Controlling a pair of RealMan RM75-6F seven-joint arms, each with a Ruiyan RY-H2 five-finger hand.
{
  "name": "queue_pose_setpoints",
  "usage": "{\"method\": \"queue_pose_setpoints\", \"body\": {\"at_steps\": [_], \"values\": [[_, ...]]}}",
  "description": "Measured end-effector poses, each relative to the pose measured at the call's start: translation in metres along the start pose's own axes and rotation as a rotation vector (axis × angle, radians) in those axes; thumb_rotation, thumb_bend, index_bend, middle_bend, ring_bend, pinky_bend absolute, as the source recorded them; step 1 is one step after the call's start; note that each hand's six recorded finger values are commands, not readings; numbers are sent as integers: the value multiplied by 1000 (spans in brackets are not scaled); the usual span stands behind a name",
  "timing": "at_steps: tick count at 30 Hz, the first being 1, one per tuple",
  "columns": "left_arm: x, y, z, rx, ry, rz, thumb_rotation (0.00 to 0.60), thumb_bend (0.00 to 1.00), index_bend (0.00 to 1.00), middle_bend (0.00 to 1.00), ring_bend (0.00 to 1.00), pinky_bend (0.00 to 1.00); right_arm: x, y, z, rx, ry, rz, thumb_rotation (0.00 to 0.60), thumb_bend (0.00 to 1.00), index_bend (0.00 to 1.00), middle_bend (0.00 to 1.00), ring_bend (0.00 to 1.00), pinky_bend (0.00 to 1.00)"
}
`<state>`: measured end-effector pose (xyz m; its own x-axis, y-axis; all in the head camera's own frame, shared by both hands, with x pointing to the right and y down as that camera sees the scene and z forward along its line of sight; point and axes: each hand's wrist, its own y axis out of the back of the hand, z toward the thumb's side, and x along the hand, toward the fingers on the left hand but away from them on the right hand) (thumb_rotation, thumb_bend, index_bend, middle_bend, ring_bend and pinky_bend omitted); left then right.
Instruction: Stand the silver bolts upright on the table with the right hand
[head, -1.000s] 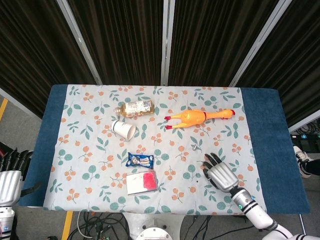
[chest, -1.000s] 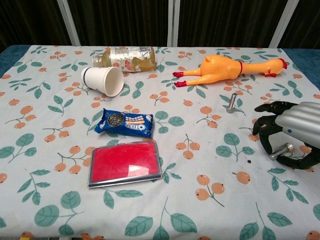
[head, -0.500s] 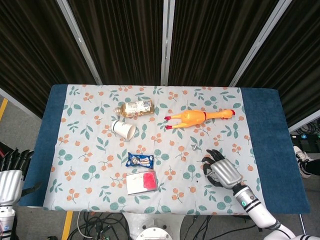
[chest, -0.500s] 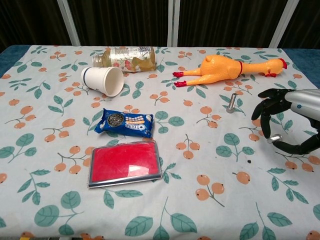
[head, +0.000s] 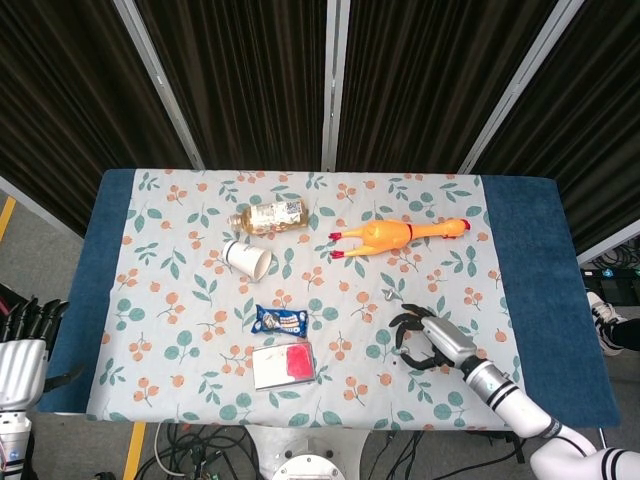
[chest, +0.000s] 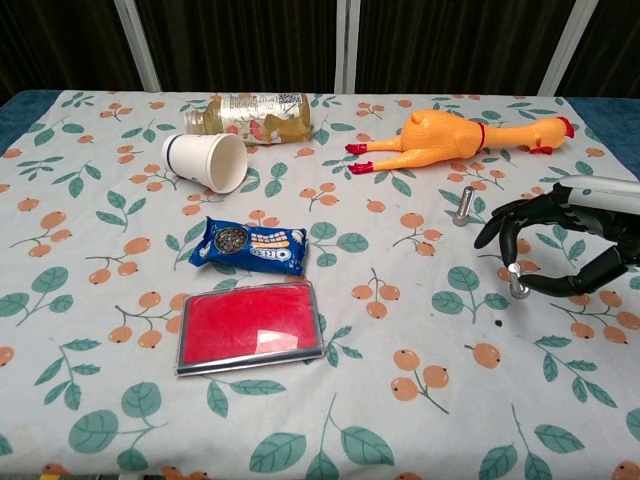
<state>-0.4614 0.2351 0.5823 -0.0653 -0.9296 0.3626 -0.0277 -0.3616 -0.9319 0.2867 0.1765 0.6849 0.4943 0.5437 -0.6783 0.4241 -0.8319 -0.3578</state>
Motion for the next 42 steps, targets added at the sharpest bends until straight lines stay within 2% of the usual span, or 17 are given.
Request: {"method": "queue_pose_setpoints", "body": {"at_steps": [7, 21, 31, 37, 42], "values": [[0, 0, 1, 1, 0, -1, 600, 0, 136, 117, 0, 0, -7, -5, -4, -14, 15, 38, 600, 349, 525, 249, 14, 0], [0, 0, 1, 2, -1, -2, 600, 0, 136, 117, 0, 0, -5, -8, -16, 20, 34, 28, 600, 353, 458, 238, 6, 0], [1, 0, 1, 4, -3, -3, 600, 0, 136, 117, 0, 0, 3, -11, -15, 65, 56, 26, 600, 359, 407, 235, 1, 0], [2, 1, 2, 4, -6, 0, 600, 0, 136, 117, 0, 0, 13, -7, -11, 90, 79, -5, 600, 363, 325, 227, 0, 0], [4, 3, 3, 5, -11, 6, 600, 0, 136, 117, 0, 0, 29, 8, -1, 153, 120, -83, 600, 366, 297, 223, 0, 0]]}}
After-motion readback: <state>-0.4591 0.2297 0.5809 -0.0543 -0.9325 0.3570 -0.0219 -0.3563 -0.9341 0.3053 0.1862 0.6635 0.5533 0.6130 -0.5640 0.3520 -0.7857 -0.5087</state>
